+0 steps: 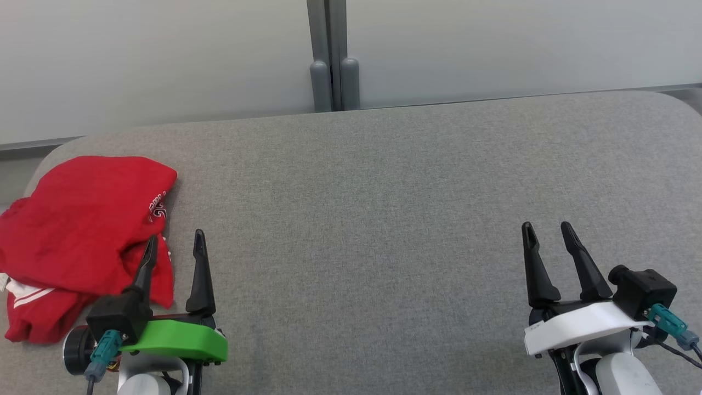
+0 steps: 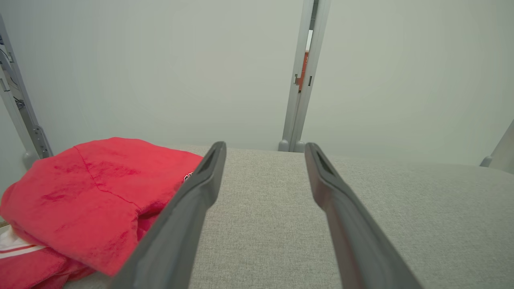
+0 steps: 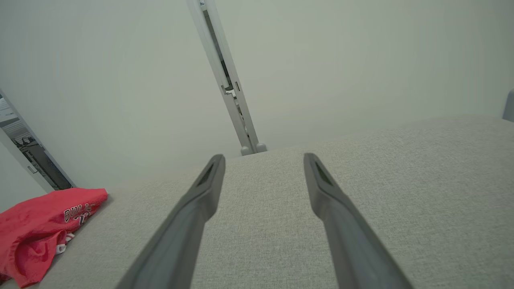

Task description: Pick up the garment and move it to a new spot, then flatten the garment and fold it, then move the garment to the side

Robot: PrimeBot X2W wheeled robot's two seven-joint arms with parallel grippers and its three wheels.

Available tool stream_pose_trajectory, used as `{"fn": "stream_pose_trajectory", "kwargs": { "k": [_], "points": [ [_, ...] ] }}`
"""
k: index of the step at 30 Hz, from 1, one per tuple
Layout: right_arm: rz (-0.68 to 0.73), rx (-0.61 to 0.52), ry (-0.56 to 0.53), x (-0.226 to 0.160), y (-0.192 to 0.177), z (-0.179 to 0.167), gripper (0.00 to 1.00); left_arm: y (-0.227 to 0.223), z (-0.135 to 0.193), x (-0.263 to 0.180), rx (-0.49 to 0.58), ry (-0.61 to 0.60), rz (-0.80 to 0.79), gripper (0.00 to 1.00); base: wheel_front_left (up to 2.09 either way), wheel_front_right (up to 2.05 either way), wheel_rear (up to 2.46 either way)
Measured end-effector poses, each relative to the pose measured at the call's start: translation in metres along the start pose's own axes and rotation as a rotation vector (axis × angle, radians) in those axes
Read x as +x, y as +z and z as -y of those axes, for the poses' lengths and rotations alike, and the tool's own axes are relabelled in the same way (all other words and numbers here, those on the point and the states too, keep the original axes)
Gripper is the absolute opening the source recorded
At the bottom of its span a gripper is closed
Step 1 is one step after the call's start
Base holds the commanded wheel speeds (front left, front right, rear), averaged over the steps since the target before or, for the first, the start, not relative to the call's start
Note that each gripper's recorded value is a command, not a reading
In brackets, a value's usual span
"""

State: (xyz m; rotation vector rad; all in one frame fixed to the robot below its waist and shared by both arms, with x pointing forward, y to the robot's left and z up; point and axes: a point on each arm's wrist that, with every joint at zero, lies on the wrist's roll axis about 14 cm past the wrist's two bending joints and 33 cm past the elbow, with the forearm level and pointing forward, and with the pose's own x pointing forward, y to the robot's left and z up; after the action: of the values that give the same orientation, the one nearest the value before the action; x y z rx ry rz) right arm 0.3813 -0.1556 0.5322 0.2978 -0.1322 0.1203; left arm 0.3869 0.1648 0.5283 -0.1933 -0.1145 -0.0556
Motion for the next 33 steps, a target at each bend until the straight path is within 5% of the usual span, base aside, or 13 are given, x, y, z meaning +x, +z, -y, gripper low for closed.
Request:
{"fn": "stream_pose_trajectory", "kwargs": {
  "k": [33],
  "points": [
    [-0.019,-0.193,0.05,0.0,-0.004,-0.007,1.0,0.007,0.001,-0.002,0.138,-0.024,-0.025,1.0,0.0,0.0,0.0]
  ]
}}
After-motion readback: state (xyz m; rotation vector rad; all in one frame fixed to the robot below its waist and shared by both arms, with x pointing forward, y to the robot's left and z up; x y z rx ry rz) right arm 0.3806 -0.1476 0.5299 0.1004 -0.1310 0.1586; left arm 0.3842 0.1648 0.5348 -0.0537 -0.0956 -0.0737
